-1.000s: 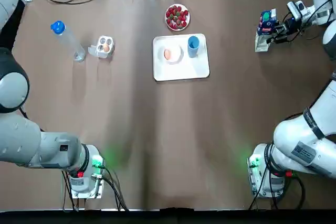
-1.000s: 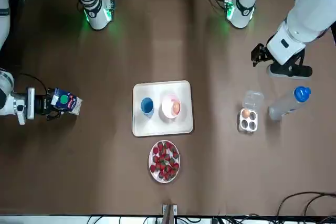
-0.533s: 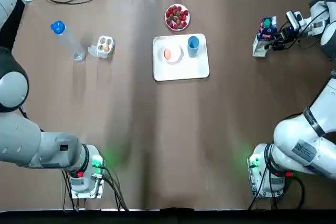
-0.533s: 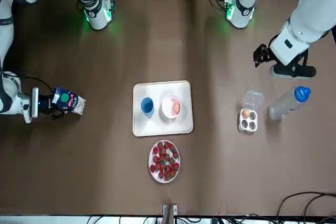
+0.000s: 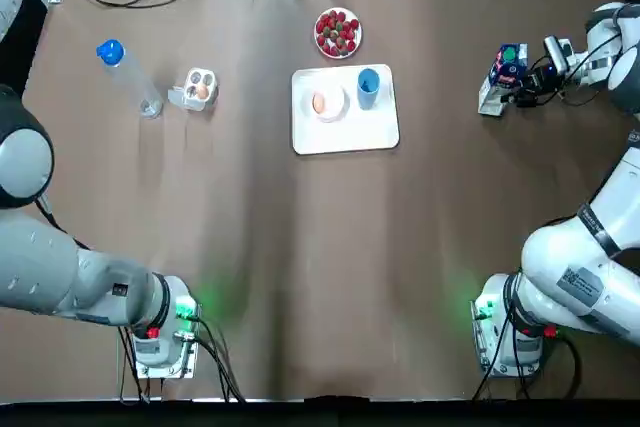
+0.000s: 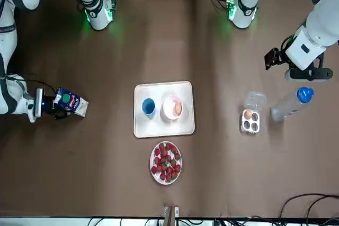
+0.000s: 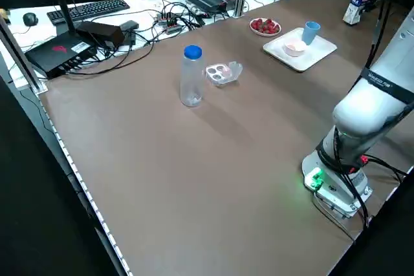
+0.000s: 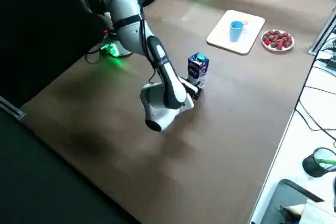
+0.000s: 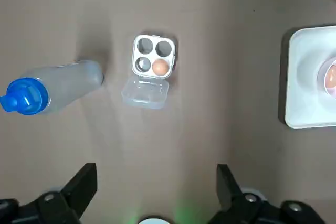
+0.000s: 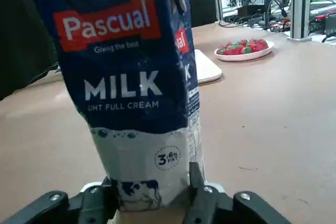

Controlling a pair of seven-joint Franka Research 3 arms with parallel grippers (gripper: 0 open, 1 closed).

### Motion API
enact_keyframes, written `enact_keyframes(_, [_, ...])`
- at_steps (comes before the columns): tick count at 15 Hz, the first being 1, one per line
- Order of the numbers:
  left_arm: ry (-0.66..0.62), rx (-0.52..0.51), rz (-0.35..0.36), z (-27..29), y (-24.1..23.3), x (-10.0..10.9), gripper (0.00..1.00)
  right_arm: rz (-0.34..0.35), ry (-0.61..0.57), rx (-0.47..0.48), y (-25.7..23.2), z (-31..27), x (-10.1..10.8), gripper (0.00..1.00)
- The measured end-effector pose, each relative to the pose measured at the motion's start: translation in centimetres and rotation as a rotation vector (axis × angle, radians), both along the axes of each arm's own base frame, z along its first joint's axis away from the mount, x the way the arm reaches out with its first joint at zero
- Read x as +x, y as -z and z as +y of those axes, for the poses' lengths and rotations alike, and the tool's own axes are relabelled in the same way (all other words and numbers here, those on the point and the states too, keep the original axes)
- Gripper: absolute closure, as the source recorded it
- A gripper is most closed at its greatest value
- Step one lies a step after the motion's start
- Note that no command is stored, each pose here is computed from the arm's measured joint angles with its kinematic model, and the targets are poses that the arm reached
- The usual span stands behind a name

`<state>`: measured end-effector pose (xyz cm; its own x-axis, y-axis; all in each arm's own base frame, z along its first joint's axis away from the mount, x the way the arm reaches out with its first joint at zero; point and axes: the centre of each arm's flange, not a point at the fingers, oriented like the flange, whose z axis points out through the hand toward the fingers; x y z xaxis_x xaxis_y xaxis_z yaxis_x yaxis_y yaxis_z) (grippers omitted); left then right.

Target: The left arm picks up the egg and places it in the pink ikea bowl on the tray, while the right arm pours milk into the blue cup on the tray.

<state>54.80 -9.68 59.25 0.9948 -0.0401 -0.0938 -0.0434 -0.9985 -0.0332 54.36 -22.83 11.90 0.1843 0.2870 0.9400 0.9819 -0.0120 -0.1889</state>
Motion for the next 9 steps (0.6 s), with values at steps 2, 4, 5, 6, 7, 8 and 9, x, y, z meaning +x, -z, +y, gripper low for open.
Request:
enact_keyframes(2, [-0.001, 0.001, 0.007, 0.1, 0.1, -0.1, 0.00, -0.015, 0.001, 0.015, 1.1, 0.1, -0.3, 0.46])
enact_keyframes(4, [-0.005, 0.003, 0.016, 0.3, 0.2, -0.1, 0.00, -0.017, 0.009, 0.023, 1.4, 0.1, -0.4, 0.46])
enact_keyframes(5, [-0.006, 0.003, 0.017, 0.3, 0.2, -0.1, 0.00, -0.017, 0.014, 0.027, 1.6, 0.1, -0.4, 0.46])
enact_keyframes(6, [-0.008, 0.003, 0.018, 0.4, 0.2, -0.1, 0.00, -0.017, 0.019, 0.031, 1.7, 0.1, -0.5, 0.45])
enact_keyframes(7, [-0.009, 0.003, 0.018, 0.5, 0.2, -0.1, 0.00, -0.021, 0.021, 0.034, 1.9, 0.0, -0.6, 0.45])
enact_keyframes(8, [-0.009, 0.003, 0.018, 0.5, 0.2, -0.1, 0.00, -0.029, 0.023, 0.038, 2.1, -0.1, -0.7, 0.46])
enact_keyframes(9, [-0.008, 0.003, 0.018, 0.6, 0.2, -0.1, 0.00, -0.034, 0.025, 0.041, 2.3, -0.1, -0.7, 0.45])
